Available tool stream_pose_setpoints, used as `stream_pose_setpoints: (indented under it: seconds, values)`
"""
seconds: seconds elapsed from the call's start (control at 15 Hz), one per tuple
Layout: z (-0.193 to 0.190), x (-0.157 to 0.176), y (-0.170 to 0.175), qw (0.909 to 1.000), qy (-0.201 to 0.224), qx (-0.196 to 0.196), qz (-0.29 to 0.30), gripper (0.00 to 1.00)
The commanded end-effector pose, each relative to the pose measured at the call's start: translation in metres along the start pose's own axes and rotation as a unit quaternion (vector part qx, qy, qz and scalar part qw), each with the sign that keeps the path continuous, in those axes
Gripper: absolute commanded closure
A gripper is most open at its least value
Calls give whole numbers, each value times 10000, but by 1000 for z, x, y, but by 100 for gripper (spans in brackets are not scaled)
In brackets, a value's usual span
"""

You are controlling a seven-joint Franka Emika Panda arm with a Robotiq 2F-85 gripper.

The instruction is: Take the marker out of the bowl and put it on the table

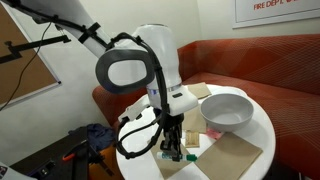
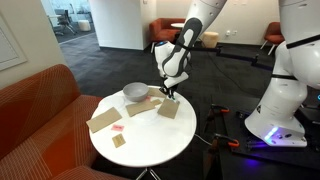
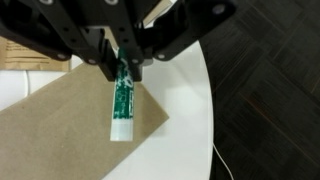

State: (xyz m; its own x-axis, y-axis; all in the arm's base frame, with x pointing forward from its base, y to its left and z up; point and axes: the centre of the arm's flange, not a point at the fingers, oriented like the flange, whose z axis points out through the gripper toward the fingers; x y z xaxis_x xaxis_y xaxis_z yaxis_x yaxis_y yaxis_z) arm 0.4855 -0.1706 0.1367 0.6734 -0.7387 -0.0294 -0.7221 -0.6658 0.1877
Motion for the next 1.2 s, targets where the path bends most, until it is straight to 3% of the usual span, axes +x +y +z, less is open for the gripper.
stream_pose_setpoints:
  seconds: [0.0, 0.27, 0.33, 0.87, 1.13]
  values:
    - [6, -2, 0, 9999, 103, 34, -113, 95]
    - [10, -4, -3, 9998, 124, 29, -148, 95]
    - [11, -4, -3, 9998, 131, 24, -141, 63]
    - [9, -4, -5, 9998, 130, 22, -176, 2]
    - [-6, -10, -3, 9997, 137, 72, -176, 0]
